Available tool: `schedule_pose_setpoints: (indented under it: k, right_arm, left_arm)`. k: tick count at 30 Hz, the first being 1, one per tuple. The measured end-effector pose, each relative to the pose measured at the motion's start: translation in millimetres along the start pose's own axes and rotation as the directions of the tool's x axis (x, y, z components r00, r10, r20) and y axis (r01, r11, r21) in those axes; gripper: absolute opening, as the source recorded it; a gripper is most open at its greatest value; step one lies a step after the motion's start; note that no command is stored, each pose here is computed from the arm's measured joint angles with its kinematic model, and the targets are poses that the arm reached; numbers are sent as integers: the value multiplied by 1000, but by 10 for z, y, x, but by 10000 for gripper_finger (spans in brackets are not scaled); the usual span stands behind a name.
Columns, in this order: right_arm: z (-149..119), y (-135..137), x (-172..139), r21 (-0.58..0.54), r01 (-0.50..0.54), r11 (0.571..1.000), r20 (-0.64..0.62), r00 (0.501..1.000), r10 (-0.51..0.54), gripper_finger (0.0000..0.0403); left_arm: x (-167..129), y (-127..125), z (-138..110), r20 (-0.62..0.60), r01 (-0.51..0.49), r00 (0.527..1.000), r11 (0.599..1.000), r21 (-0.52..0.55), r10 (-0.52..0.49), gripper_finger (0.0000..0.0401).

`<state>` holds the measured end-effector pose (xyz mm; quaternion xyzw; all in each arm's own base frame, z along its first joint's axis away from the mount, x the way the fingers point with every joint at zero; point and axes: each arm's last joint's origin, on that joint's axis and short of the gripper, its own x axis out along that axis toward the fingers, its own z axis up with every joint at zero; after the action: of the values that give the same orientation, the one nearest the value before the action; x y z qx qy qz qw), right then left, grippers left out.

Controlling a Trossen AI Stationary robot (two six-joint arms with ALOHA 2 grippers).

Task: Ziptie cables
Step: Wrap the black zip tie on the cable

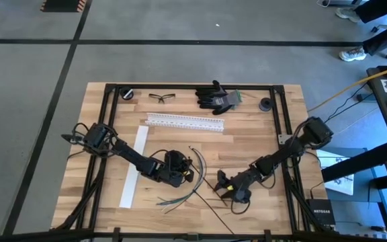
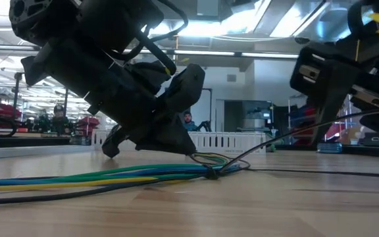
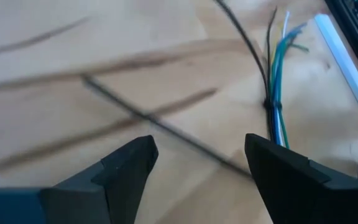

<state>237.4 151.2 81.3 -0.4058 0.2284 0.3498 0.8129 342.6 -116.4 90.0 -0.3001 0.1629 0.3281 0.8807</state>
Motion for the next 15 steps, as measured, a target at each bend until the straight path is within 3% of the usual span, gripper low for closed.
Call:
schedule_pose_setpoints:
  k: [9,12,15]
  right_arm:
    - [65,-58,115,17,31,999,-18,999,-31,247]
    - [61,-59,118,63,44,997,-22,999,-42,216]
    - [60,-62,121,120,58,991,-20,998,-56,158]
  left_arm:
    - [-34,-15,-31,-4,8,1000,1000,22,-8,1]
    - [-38,-17,-35,-4,8,1000,1000,24,-8,1]
    - [-38,-17,-35,-4,9,1000,999,32,-9,1]
